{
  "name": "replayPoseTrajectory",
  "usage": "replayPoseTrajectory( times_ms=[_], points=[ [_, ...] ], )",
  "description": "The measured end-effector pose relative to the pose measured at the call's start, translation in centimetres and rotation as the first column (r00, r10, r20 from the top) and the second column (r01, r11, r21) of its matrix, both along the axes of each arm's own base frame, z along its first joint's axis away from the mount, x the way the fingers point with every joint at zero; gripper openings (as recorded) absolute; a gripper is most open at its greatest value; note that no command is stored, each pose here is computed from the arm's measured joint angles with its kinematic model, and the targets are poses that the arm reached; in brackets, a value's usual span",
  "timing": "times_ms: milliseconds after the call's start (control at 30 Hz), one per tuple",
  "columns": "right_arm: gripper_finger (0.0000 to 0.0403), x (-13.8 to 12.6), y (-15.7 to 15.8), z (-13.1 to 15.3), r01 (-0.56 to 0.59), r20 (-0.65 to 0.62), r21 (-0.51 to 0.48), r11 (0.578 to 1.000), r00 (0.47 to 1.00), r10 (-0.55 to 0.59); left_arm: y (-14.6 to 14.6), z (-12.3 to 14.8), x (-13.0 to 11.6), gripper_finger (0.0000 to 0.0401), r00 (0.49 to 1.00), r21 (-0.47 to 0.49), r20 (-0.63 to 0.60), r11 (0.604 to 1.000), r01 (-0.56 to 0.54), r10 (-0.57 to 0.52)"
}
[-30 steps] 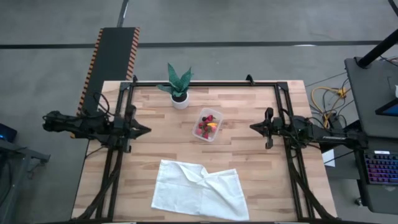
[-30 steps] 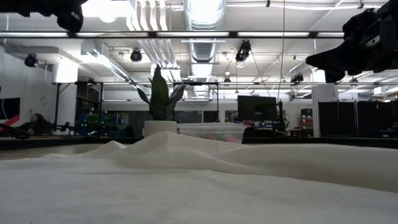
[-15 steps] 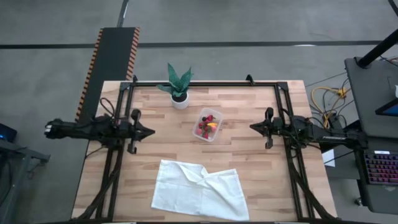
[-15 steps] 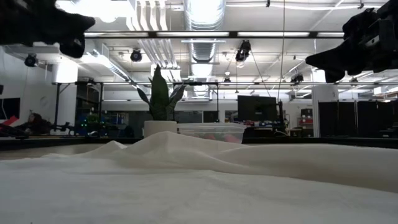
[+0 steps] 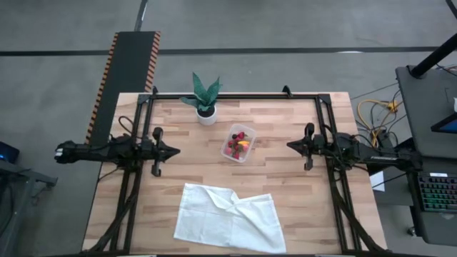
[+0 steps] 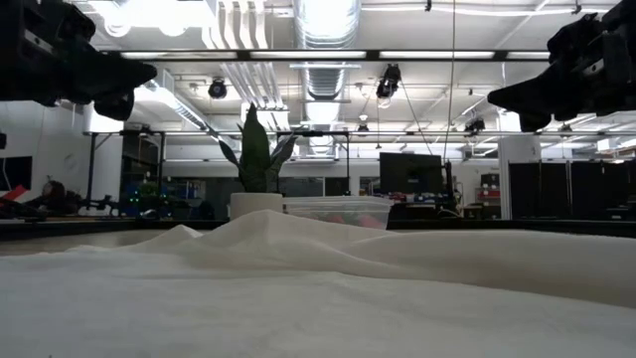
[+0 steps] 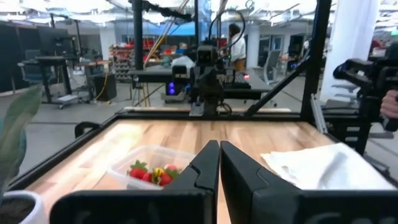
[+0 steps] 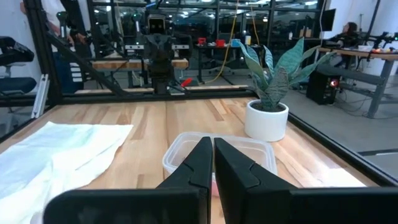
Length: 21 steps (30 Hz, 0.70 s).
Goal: Pick and placing Produce into tupperware
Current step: Return to Home Position
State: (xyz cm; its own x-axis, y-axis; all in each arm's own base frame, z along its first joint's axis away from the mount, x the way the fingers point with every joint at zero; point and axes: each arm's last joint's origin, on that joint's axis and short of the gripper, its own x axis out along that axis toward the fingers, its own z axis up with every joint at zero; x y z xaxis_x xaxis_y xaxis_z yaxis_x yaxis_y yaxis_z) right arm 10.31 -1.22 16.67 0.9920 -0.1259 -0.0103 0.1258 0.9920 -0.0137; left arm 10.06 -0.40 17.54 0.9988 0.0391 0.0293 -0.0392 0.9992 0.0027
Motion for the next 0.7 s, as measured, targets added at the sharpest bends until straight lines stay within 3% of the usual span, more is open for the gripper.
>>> replayPoseTrajectory(
  times_ms=[267,700],
  points=[
    [0.0008,-0.01,-0.04,-0.01,0.012,-0.004,-0.024,1.0,1.0,-0.012,0.15,-0.63,0.1,0.0,0.996,0.007,-0.069,0.998,-0.054,0.055],
    [0.0008,0.01,0.24,-0.32,-0.083,-0.032,0.005,0.997,0.996,0.083,0.25,-0.73,0.07,0.0,0.993,0.037,-0.077,0.996,-0.087,0.089]
  ],
)
